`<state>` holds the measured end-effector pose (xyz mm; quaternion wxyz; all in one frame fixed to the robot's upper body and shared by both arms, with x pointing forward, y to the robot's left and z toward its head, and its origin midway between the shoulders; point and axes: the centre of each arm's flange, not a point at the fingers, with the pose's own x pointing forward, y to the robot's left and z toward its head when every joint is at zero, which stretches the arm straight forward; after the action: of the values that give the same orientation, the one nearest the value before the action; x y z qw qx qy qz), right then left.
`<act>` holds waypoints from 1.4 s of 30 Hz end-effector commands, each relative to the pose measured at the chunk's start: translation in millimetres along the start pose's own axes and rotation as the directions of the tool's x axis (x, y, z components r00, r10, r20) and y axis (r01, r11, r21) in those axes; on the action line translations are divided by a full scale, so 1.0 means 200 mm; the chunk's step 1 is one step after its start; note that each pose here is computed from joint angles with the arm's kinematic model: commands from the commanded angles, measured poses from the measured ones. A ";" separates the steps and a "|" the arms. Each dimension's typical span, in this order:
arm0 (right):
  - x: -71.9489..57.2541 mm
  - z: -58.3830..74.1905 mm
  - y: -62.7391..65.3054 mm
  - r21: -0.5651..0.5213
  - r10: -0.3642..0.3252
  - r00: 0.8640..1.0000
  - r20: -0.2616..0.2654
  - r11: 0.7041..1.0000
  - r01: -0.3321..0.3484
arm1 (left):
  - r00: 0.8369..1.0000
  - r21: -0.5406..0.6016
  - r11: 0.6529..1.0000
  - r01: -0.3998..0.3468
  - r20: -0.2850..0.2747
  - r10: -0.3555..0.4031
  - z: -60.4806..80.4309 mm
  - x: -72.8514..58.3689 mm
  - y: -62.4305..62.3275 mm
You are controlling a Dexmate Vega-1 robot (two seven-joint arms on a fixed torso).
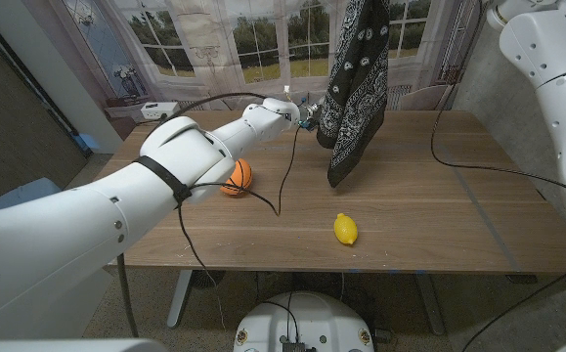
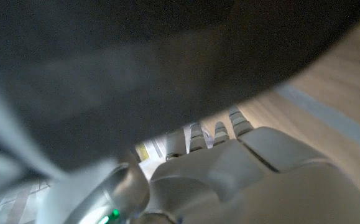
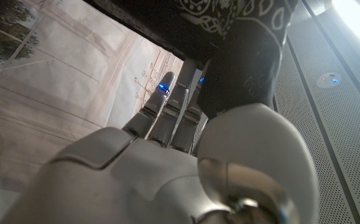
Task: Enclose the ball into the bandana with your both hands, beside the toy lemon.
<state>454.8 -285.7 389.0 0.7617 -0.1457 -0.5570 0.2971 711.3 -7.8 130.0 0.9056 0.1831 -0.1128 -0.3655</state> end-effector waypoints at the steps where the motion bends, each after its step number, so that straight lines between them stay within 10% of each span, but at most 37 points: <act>1: -0.05 0.01 -0.03 -0.008 -0.064 0.998 -0.005 0.998 0.064 | 0.967 -0.079 0.967 0.240 0.102 -0.232 0.03 -0.05 -0.10; 9: -0.11 0.02 -0.04 -0.001 -0.118 0.993 0.003 0.993 0.118 | 0.956 -0.100 0.975 0.198 0.240 -0.170 0.05 -0.14 0.05; 17: -0.18 0.04 -0.05 -0.020 -0.156 0.988 -0.008 0.988 0.156 | 0.908 -0.069 0.964 0.258 0.357 -0.218 0.02 -0.23 0.08; 25: -0.29 0.07 -0.06 -0.039 -0.197 0.980 -0.023 0.980 0.196 | 0.786 0.175 0.951 0.256 0.534 -0.310 0.09 -0.42 0.07; 31: -0.44 0.12 -0.06 -0.112 -0.270 0.959 -0.082 0.959 0.260 | 0.840 0.254 0.967 -0.023 0.529 -0.119 0.21 -0.62 0.10; 42: -0.70 0.17 -0.04 -0.153 -0.352 0.929 -0.117 0.930 0.333 | 0.834 0.240 0.942 -0.232 0.548 0.066 0.34 -0.88 0.16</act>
<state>420.0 -356.9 325.9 0.8148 -0.1148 -0.5463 0.1566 708.4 154.8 58.4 0.8777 0.1554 -0.2275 -0.3922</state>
